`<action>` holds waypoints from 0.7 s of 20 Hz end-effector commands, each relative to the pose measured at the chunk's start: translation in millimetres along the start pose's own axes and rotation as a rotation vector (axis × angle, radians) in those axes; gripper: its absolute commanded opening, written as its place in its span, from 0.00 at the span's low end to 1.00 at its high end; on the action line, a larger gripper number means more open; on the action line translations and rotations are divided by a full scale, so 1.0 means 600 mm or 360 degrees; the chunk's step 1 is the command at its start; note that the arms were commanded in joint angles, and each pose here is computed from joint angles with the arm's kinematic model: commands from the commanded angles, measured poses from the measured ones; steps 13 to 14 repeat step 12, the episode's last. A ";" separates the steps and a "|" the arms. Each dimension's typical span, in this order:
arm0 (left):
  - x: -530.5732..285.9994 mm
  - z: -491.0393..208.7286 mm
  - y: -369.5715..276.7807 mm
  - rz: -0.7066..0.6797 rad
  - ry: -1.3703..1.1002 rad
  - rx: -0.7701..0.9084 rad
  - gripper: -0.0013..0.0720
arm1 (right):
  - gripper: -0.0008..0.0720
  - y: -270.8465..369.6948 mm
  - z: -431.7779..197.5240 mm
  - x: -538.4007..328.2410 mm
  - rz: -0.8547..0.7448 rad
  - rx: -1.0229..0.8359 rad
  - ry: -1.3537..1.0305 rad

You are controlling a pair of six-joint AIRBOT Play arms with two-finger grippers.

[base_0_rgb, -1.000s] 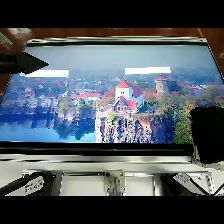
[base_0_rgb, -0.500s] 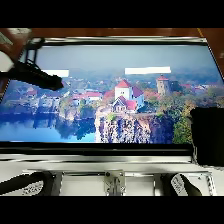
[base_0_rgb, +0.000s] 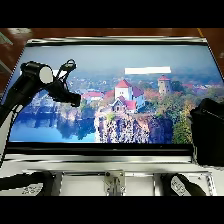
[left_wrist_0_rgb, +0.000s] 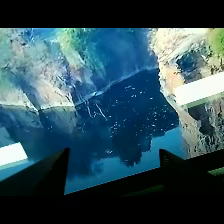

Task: Fold the shirts.

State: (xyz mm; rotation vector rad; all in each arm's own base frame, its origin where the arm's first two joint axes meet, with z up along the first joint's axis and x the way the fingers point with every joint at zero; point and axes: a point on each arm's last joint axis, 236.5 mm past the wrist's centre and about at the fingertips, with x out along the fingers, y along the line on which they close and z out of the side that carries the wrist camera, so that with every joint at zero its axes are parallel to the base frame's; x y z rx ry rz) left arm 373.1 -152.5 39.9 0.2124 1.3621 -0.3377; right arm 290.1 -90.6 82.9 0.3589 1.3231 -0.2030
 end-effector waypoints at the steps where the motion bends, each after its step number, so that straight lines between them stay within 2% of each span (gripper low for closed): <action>1: 0.017 -0.014 0.005 0.0005 0.0052 -0.0025 0.89 | 0.92 0.004 -0.004 0.004 0.0000 -0.0011 0.0031; 14: 0.017 0.009 -0.001 -0.0023 -0.0042 -0.0030 0.89 | 0.92 0.004 -0.004 0.004 0.0000 -0.0011 0.0031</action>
